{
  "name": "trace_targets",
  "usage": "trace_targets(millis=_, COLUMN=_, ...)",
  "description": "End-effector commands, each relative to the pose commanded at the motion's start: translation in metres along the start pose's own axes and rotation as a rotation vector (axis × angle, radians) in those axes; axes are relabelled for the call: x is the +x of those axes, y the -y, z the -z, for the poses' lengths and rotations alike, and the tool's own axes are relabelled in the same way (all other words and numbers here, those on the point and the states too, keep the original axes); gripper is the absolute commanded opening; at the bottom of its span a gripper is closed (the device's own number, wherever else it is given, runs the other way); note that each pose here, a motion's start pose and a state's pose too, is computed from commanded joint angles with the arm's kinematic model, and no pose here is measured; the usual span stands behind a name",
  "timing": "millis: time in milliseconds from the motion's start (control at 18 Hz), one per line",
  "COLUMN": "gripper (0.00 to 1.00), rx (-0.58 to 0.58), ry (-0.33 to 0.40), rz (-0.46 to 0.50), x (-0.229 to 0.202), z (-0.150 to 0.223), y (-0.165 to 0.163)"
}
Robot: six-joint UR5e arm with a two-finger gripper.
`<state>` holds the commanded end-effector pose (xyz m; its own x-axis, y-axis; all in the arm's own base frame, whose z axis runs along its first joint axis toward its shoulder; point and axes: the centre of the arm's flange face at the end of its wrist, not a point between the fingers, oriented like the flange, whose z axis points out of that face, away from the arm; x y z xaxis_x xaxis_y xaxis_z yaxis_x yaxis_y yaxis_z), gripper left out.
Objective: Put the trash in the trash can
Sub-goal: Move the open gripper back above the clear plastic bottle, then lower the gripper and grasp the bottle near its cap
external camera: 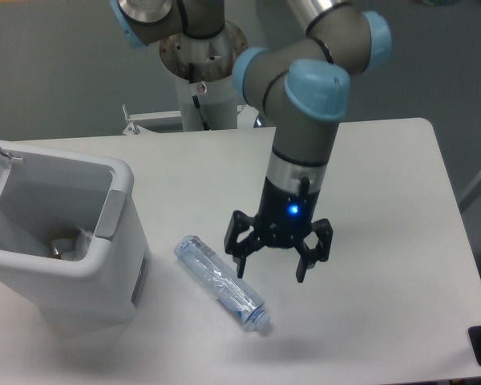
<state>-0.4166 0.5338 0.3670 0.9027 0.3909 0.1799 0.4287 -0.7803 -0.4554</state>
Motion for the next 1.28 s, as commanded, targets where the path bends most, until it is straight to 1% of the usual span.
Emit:
trace_targets(millis=222, gripper=1.0, rx=-0.066, ry=-0.021, rz=0.027, x=-0.004, z=-0.015, y=-0.007)
trace_targets(millis=389, gripper=1.0, rx=-0.116, ry=-0.014, rz=0.043, x=-0.007, z=-0.024, y=-0.012)
trace_targets(millis=500, gripper=1.0, rx=-0.147, ry=-0.023, rz=0.058, x=-0.01, z=-0.032, y=-0.016)
trace_targets(millis=944, gripper=1.0, rx=-0.194, ry=-0.034, rz=0.131, x=-0.011, z=-0.051, y=-0.022)
trace_targets(millis=1111, gripper=1.0, rx=-0.252, ry=0.008, rz=0.146, x=-0.007, z=-0.064, y=-0.024)
trace_targets(millis=1278, gripper=1.0, rx=-0.267, ry=0.014, rz=0.172, x=-0.004, z=-0.073, y=-0.025)
